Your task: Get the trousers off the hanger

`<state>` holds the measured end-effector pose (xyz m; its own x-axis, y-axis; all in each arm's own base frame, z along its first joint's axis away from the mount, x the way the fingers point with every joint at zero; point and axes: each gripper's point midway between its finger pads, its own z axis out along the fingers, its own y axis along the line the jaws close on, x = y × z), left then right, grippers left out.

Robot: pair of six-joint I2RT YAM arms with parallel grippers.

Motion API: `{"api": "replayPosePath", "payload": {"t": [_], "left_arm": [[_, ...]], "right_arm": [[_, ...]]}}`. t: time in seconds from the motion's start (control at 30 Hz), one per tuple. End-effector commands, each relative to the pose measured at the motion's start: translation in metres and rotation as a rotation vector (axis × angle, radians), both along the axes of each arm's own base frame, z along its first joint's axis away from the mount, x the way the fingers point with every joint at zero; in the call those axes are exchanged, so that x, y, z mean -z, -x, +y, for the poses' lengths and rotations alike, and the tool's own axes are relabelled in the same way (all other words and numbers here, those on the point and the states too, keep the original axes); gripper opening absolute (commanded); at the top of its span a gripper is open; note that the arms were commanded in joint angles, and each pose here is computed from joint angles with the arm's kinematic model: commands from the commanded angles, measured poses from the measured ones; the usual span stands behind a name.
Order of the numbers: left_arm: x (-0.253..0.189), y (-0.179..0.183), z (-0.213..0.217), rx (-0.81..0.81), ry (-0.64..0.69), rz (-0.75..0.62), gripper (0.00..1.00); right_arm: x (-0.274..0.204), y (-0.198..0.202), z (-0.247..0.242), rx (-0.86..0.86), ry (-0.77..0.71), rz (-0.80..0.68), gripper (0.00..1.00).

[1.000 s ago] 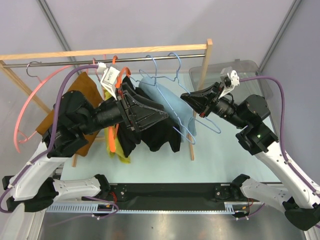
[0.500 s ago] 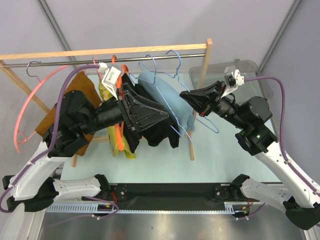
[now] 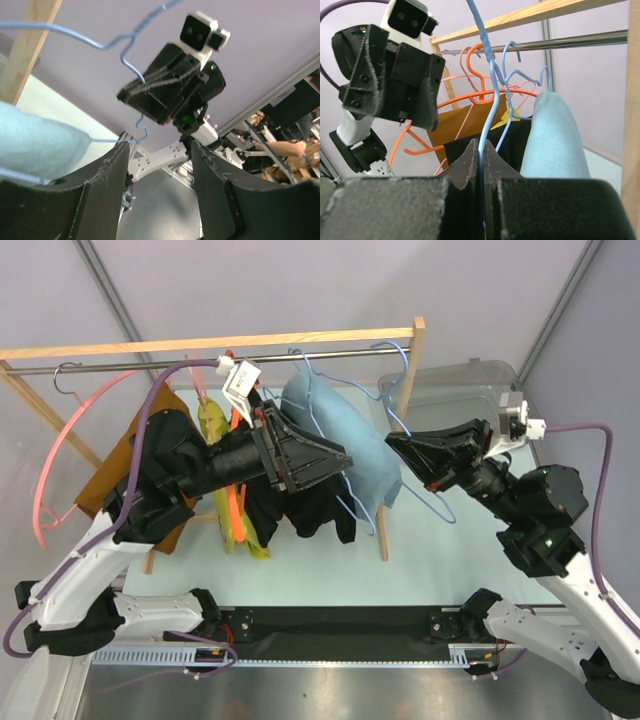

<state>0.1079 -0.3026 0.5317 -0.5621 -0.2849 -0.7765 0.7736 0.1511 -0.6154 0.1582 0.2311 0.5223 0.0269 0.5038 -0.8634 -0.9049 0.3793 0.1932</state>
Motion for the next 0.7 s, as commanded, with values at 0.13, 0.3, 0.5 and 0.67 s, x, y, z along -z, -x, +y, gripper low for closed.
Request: {"api": "replayPosePath", "payload": {"t": [0.13,0.3,0.5,0.67], "left_arm": [[-0.03,-0.008,-0.039,-0.042,0.109,0.077,0.56],[-0.021,-0.023,-0.052,-0.172,0.109,0.118,0.54],[-0.018,-0.027,-0.064,-0.237,0.136,0.138,0.54],[-0.012,-0.036,-0.083,-0.269,0.123,0.162,0.53]], "right_arm": [[-0.069,0.049,-0.058,0.042,-0.234,-0.158,0.0],[-0.062,0.049,-0.059,0.04,-0.228,-0.123,0.0],[-0.055,0.056,-0.061,0.024,-0.215,-0.122,0.0],[-0.052,0.061,-0.062,0.007,-0.207,-0.116,0.0]]}}
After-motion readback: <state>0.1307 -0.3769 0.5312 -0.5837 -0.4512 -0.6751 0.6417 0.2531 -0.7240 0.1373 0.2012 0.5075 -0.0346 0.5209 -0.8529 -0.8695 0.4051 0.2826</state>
